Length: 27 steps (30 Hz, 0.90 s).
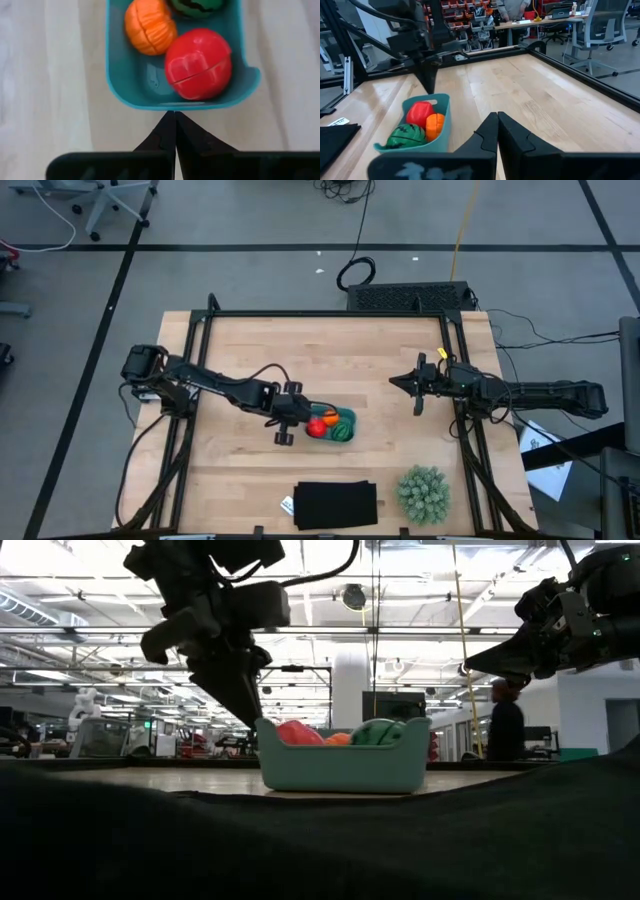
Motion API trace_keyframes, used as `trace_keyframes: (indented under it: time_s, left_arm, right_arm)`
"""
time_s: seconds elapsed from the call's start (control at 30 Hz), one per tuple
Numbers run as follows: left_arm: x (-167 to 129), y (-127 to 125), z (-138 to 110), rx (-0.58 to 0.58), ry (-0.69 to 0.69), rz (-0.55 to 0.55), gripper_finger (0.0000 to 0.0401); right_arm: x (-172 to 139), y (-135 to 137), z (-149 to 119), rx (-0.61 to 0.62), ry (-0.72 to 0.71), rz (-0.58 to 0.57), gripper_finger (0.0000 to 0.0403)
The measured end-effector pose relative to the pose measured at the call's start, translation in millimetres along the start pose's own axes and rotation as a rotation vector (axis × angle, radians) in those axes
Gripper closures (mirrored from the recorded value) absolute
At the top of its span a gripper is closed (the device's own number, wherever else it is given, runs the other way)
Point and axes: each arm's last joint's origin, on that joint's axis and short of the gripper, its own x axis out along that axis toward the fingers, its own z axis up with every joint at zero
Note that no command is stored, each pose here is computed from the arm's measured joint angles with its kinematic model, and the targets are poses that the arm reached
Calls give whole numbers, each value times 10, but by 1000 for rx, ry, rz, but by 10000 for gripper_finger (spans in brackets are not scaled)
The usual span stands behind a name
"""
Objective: Pick and placing Produce into tupperware
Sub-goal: Adjust the blue container
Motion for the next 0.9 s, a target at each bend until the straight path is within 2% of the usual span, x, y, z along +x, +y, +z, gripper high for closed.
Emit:
trace_keyframes:
  time_s: [0.4, 0.57, 0.77, 0.9]
  left_arm:
    - [-9, -82, 61, 19, -61, -31, 400]
    - [-4, -48, 29, 12, -27, -1, 400]
    - [-5, -22, -13, 36, 22, 101, 400]
    - [-4, 10, -44, 7, 53, 126, 400]
  right_arm:
    - [0, 0, 0, 0, 0, 0, 403]
    - [0, 0, 0, 0, 0, 0, 403]
    - [0, 0, 0, 0, 0, 0, 403]
    - [0, 0, 0, 0, 0, 0, 403]
